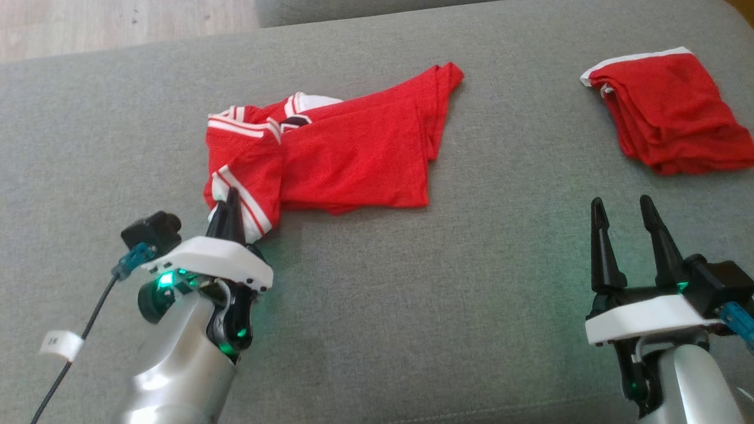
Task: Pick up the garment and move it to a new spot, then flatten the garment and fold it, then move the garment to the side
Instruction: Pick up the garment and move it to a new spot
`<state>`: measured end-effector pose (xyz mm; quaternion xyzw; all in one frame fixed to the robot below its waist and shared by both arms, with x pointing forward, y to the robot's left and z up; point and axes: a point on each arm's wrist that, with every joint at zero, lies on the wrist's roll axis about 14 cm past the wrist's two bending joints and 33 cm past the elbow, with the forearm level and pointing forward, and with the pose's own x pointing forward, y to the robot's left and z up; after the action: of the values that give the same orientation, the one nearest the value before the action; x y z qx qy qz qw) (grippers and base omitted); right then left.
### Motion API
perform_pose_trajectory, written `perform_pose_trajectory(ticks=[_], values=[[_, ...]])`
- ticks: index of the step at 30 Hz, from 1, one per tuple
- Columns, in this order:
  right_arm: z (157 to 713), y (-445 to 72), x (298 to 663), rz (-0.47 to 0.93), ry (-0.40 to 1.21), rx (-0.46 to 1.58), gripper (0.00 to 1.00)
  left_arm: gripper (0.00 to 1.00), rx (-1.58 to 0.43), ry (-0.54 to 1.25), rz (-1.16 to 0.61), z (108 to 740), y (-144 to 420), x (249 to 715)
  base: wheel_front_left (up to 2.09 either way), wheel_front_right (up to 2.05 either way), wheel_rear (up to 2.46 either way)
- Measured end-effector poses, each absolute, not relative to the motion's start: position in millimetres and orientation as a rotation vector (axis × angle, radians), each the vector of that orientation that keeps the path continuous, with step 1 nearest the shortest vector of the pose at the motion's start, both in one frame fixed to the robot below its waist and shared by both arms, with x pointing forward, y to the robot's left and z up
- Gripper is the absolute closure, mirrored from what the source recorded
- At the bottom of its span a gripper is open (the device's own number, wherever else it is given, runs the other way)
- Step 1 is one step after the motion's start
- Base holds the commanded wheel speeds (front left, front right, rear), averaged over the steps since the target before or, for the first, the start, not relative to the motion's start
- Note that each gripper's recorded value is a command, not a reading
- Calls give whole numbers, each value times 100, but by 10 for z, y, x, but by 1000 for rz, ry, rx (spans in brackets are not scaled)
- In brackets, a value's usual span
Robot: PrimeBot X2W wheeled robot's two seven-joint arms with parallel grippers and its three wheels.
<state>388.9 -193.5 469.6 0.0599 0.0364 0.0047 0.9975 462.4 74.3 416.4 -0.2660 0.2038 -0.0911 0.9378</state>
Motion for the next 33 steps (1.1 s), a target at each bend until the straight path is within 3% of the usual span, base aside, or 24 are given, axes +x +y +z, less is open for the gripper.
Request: perform_pose_trajectory(ticks=[3,5,6,17,33], values=[[4679,-1913,3888,16,79,116,0,97,-539,404,-167,4152,815,4605,0,0,0],[4690,-1896,3891,21,76,117,0,46,-534,386,-157,4177,858,4599,0,0,0],[4698,-1888,3894,24,74,115,0,0,-525,375,-151,4190,885,4596,0,0,0],[4792,-1774,3888,61,51,99,0,0,-436,247,-158,4490,1057,4517,0,0,0],[4809,-1403,3616,177,74,76,0,0,-318,143,-97,4663,1485,3757,0,0,0]])
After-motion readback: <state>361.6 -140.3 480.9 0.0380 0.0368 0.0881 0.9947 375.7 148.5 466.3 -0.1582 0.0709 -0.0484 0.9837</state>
